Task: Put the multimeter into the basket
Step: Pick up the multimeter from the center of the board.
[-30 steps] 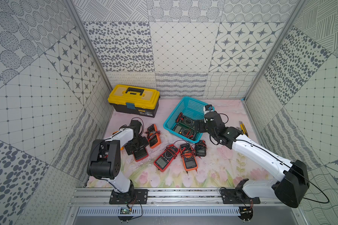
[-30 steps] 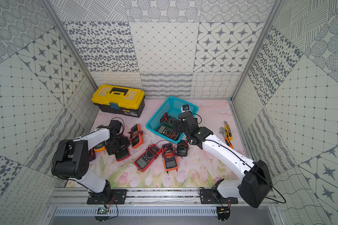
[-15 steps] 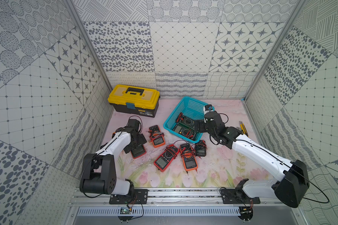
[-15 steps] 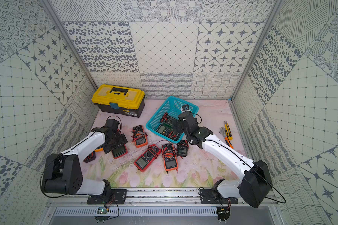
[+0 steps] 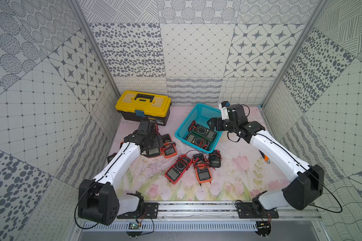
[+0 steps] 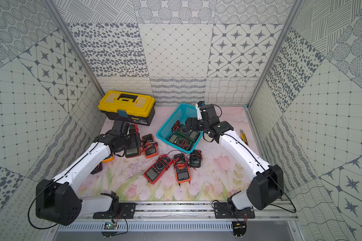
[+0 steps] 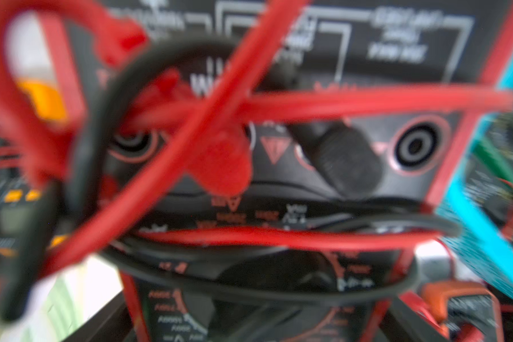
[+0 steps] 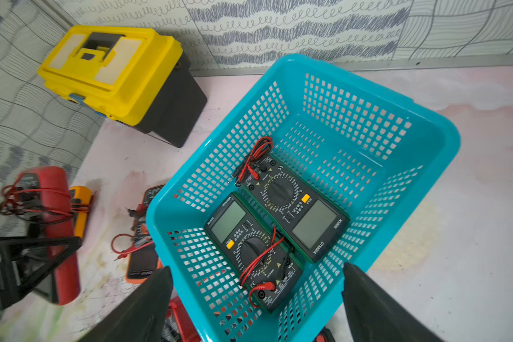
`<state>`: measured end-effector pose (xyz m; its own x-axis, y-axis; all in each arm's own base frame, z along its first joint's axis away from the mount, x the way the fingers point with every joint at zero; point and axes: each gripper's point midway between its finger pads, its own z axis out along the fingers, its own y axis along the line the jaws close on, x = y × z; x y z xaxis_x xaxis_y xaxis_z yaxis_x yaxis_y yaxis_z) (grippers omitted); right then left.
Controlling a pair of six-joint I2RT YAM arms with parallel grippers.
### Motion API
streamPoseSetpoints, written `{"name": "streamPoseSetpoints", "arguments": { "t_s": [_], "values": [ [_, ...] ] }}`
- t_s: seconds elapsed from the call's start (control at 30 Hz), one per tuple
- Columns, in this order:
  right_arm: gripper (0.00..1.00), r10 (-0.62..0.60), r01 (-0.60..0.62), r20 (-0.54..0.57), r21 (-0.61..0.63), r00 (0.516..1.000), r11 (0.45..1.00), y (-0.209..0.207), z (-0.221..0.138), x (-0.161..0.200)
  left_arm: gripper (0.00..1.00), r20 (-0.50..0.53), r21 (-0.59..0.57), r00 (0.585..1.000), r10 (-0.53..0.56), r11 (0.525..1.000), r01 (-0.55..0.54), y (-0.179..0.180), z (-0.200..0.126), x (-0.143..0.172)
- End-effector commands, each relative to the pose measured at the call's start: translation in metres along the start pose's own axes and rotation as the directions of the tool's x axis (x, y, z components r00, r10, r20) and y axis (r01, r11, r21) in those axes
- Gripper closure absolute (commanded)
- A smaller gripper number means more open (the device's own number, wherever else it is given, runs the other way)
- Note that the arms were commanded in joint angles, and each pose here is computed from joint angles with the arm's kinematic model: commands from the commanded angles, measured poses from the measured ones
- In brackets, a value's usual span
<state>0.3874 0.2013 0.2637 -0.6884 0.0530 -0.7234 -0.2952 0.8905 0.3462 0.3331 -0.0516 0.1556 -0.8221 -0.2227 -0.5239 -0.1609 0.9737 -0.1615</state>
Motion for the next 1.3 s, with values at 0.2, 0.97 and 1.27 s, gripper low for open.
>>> {"name": "streamPoseSetpoints", "arguments": {
  "t_s": [0.2,0.97,1.27],
  "values": [
    [0.08,0.045,-0.126,-0.216,-0.379,0.975,0.917,0.038,-0.003,-0.001,1.00,0.361,0.332,0.762,0.539,0.689,-0.644,-0.133,-0.041,-0.032],
    [0.15,-0.088,-0.181,-0.382,-0.613,0.920,0.769,0.113,0.021,0.025,1.00,0.537,0.295,0.351,0.767,0.219,-0.930,-0.214,-0.047,0.014],
    [0.24,-0.127,-0.203,-0.441,-0.624,0.888,0.754,0.125,0.029,0.048,1.00,0.544,0.297,0.353,0.762,0.218,-0.930,-0.217,-0.048,0.014]
  ]
}}
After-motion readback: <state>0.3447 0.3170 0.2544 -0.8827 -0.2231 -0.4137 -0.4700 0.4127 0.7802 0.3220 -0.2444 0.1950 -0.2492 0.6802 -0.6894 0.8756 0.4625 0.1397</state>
